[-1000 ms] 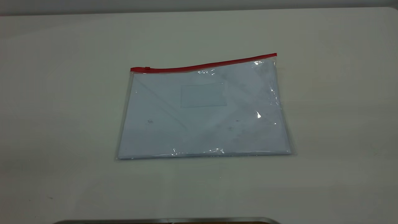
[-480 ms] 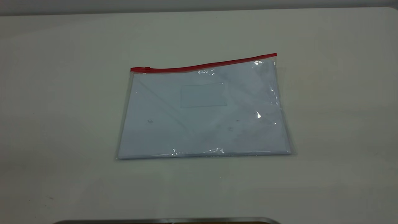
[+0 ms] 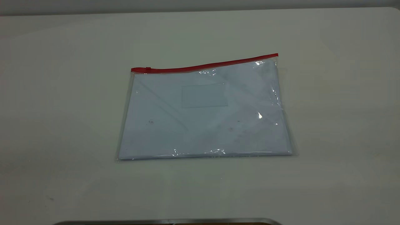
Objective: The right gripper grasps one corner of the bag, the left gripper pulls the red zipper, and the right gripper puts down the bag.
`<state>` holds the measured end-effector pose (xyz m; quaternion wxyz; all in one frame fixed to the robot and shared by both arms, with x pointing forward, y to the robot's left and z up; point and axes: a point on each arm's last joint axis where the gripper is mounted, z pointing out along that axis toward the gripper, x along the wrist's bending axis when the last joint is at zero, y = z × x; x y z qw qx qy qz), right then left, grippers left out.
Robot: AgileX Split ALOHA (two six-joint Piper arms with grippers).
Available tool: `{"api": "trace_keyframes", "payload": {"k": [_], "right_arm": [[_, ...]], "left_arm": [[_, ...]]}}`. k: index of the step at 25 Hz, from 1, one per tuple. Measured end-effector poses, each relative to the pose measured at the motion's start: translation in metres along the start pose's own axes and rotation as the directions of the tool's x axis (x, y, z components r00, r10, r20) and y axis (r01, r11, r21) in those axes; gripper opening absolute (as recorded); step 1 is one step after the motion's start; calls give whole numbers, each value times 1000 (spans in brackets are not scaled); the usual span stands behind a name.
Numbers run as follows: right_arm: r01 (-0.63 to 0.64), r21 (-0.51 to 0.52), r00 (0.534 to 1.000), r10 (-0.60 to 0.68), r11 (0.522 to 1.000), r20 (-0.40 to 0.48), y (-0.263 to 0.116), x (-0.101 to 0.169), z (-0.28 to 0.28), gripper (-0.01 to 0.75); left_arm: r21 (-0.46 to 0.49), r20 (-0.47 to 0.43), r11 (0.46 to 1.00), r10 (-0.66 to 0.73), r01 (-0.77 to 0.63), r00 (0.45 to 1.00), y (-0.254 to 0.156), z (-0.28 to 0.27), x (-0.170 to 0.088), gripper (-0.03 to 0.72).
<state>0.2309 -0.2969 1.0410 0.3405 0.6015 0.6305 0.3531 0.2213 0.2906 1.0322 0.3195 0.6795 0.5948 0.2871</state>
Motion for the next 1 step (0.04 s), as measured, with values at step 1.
{"api": "trace_keyframes", "payload": {"k": [1], "right_arm": [[0, 0, 1000, 0, 1000, 0, 0, 0, 0, 524]], "left_arm": [[0, 0, 1000, -1, 1, 1000, 0, 0, 0, 416]]}}
